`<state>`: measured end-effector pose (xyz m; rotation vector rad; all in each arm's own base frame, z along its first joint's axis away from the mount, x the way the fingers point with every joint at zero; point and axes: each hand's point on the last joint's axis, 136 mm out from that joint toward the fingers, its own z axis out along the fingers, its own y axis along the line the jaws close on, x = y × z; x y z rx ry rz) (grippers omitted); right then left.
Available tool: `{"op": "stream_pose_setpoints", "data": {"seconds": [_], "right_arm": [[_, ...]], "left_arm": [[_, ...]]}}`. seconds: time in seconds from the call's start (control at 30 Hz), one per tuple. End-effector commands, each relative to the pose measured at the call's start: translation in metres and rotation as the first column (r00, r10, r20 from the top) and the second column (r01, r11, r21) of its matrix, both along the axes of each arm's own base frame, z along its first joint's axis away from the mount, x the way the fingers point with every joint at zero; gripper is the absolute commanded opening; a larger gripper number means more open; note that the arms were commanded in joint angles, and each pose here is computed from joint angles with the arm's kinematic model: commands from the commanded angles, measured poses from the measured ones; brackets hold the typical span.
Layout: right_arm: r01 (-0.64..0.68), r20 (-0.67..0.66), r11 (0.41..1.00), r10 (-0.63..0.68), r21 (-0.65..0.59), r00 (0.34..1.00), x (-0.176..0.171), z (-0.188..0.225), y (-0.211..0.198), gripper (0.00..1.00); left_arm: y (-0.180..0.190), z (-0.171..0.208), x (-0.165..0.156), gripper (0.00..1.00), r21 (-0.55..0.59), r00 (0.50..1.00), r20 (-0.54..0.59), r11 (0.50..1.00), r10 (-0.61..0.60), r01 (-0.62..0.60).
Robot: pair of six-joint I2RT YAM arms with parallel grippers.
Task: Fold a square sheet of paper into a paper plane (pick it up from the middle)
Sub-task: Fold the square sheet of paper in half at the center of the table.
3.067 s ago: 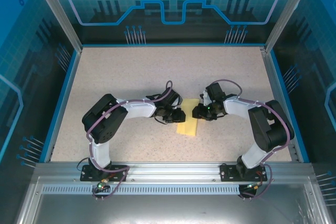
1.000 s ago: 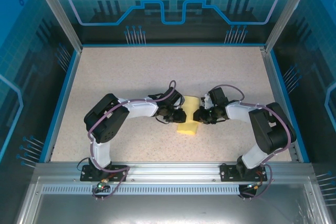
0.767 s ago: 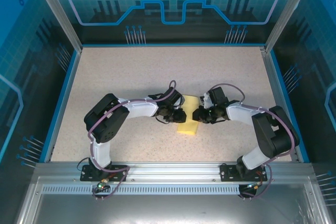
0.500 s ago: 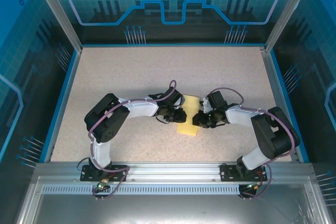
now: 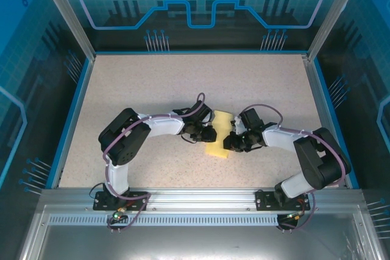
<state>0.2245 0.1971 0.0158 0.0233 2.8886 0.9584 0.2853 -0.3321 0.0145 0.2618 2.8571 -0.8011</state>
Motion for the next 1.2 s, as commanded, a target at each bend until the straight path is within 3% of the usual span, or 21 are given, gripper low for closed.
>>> {"op": "stream_pose_setpoints", "data": {"seconds": [0.0,0.53,0.8,1.17], "right_arm": [[-0.023,-0.041,0.999,0.022,-0.034,0.999,-0.018,-0.009,-0.005,0.16],[-0.082,-0.076,0.991,0.075,-0.101,0.994,-0.056,-0.013,-0.012,0.15],[-0.014,0.062,1.0,0.013,0.017,0.998,-0.024,0.022,0.012,0.14],[-0.099,-0.06,0.993,0.095,-0.068,0.994,-0.055,-0.014,0.008,0.14]], "left_arm": [[0.025,-0.037,-0.01,0.25,0.147,0.999,-0.045,0.989,0.003,0.004],[0.03,-0.039,-0.008,0.25,0.162,0.999,-0.052,0.987,0.002,0.006],[0.029,-0.04,-0.008,0.25,0.16,0.999,-0.052,0.987,0.004,0.004],[0.032,-0.039,-0.008,0.25,0.163,0.999,-0.045,0.987,0.005,0.002]]}}
